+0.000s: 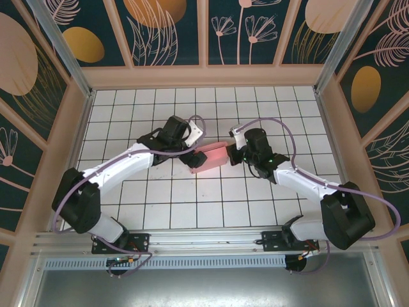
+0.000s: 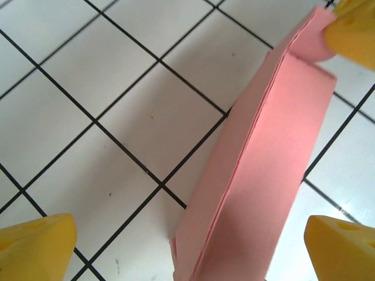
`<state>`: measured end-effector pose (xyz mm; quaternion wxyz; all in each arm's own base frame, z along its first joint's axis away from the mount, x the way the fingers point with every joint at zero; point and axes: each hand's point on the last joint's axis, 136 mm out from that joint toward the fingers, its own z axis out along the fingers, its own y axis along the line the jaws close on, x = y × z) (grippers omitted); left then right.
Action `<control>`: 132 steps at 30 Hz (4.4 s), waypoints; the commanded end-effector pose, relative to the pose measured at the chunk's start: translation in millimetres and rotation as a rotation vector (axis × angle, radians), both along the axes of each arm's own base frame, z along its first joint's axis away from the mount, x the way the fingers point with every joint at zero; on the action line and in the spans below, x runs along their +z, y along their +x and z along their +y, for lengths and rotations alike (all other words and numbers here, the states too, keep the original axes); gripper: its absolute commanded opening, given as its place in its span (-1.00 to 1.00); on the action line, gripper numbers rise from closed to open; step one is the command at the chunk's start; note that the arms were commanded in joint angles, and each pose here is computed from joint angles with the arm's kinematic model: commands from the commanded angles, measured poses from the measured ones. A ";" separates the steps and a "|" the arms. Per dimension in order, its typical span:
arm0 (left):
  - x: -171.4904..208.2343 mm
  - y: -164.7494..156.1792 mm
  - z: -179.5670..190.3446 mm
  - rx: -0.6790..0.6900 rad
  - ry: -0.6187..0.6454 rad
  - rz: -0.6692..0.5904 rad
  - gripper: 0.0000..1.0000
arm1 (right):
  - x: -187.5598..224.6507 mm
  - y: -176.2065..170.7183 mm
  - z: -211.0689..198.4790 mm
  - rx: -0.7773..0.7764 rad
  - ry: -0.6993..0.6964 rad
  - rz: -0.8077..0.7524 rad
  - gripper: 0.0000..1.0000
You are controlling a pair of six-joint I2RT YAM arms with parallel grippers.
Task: Fold the paper box
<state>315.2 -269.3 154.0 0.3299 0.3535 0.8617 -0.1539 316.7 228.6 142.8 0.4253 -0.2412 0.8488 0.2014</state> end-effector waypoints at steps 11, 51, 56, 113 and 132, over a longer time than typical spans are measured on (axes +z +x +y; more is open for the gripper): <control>17.6 -7.8 25.0 0.247 -0.102 0.051 0.49 | 5.0 0.5 4.6 0.008 0.005 -0.033 -1.00; -15.9 -13.4 21.5 0.386 -0.009 0.329 -0.45 | 0.6 10.2 9.6 0.010 -0.031 -0.032 -1.00; -17.9 -16.4 27.2 0.398 0.014 0.335 -0.52 | 0.2 12.3 10.7 0.008 -0.031 -0.035 -1.00; -10.7 13.6 8.8 0.636 -0.196 0.523 -0.95 | 3.0 8.5 6.1 -0.008 0.002 -0.065 -1.00; -39.5 12.7 14.1 0.675 -0.168 0.537 -0.93 | -13.6 7.4 5.3 -0.022 0.012 -0.042 -1.00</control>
